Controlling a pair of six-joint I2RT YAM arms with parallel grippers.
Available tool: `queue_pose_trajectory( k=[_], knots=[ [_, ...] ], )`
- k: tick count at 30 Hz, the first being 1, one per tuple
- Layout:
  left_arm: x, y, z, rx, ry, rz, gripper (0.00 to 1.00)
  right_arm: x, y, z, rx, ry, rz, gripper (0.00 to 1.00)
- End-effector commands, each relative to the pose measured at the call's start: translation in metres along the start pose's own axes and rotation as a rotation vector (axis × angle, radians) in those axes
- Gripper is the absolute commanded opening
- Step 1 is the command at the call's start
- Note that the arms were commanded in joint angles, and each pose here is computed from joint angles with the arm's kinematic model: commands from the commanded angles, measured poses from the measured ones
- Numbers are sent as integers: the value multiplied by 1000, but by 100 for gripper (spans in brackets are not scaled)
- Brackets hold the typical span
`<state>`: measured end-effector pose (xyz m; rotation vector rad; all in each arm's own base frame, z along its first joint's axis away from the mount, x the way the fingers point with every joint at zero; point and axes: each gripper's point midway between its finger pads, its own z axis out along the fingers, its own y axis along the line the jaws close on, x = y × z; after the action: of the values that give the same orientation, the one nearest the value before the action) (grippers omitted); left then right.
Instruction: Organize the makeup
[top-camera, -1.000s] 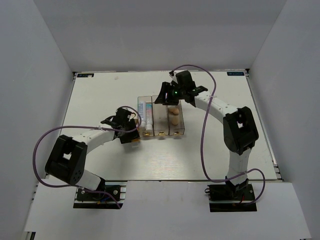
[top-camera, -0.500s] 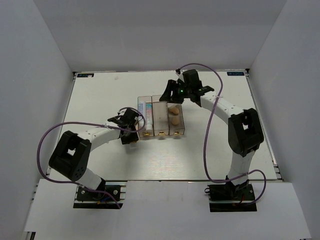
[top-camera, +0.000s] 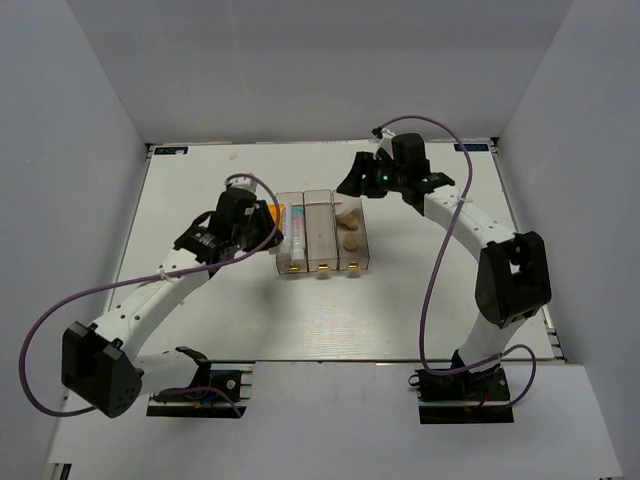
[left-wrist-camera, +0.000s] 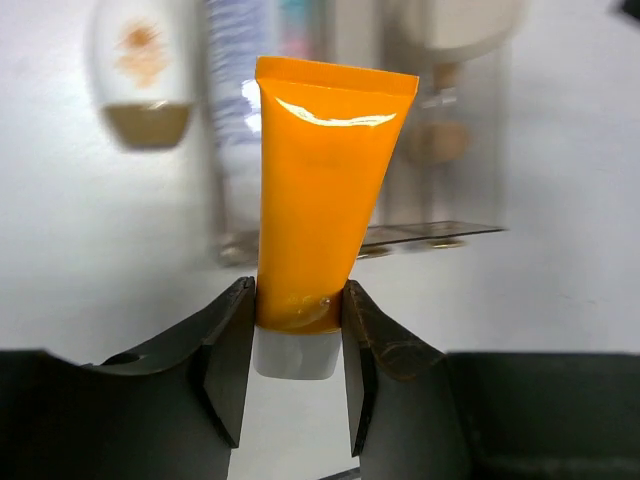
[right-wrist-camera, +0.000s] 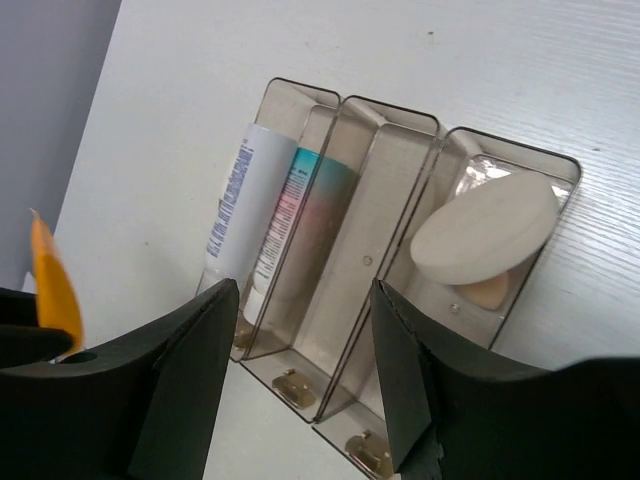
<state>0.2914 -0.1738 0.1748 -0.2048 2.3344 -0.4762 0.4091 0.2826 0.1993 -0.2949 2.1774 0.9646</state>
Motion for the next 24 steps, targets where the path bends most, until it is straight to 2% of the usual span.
queue_pose_trajectory(
  k=[1,4,10,12,13,15,16,20,24],
  knots=[
    [-19,-56,10,221,14,55,15,-16,-4,-15,16,-67,-77,61],
    [-36,-82,23,304,-6,50,16,-17,-13,-21,35,-79,-67,61],
    [-39,-98,70,283,42,29,22,-20,-19,-33,54,-103,-70,61],
    [-34,-94,84,258,63,27,30,-21,-24,-38,64,-112,-65,61],
    [-35,-97,86,263,67,27,40,-21,-25,-40,65,-115,-64,62],
    [-28,-100,95,263,92,34,45,-18,-28,-40,68,-110,-55,62],
    [-29,-103,96,270,94,35,52,-19,-31,-42,71,-112,-50,62],
    [-21,-105,109,260,128,42,62,-18,-34,-43,73,-111,-42,62],
    [-24,-111,107,268,121,48,66,-18,-35,-43,73,-110,-43,62]
  ],
)
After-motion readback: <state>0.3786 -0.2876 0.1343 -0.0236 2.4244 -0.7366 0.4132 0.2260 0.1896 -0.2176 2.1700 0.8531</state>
